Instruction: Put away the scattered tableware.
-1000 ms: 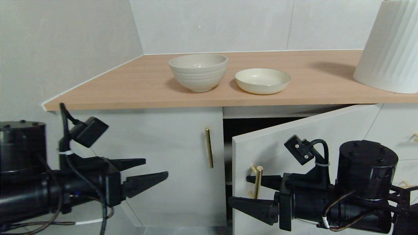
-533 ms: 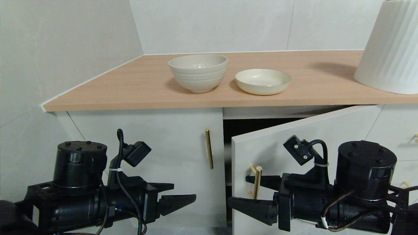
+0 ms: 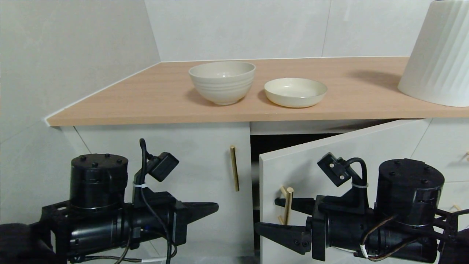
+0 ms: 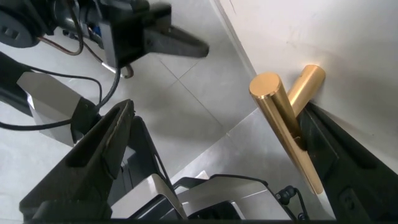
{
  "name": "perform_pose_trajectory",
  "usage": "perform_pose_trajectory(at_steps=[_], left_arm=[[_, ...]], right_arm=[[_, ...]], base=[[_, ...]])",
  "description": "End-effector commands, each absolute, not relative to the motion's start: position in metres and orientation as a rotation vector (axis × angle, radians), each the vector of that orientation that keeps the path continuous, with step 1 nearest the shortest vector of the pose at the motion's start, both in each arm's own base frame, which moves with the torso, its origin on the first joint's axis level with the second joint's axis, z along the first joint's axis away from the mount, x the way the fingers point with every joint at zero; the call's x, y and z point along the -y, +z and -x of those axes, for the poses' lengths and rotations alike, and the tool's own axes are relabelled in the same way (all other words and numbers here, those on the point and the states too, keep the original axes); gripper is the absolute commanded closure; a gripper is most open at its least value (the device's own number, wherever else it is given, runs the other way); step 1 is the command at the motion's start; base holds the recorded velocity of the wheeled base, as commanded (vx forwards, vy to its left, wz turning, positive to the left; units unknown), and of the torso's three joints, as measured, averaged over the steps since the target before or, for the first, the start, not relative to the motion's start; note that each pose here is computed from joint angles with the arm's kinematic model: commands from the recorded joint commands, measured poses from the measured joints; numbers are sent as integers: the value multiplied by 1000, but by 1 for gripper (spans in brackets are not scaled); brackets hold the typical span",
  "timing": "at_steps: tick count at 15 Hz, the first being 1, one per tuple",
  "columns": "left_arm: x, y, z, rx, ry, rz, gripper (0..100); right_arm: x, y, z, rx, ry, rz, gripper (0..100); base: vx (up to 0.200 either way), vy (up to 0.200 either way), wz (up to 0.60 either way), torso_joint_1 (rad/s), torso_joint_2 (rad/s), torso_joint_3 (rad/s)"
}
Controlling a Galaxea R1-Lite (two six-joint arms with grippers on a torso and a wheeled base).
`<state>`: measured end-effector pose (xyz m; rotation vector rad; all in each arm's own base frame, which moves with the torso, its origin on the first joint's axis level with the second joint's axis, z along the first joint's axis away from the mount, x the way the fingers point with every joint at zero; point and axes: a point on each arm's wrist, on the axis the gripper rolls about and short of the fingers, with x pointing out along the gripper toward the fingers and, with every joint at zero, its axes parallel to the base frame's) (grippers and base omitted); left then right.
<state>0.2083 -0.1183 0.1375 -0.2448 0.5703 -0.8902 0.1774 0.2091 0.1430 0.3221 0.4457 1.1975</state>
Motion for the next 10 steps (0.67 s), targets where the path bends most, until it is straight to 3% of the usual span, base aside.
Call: perform_pose_trajectory(at_steps=[1, 4, 10], left_arm=[[136, 129, -228, -549, -920, 238, 100], [159, 121, -262, -441, -908, 227, 100], [202, 85, -273, -224, -916, 226, 100]], right_arm=[[-210, 141, -178, -455, 1193, -320, 0], [-210, 142, -177, -451, 1194, -319, 0], [-208, 140, -176, -455, 1193, -315, 0]], base=[[0, 0, 0, 0, 0, 0], [0, 0, 0, 0, 0, 0], [0, 0, 0, 0, 0, 0]])
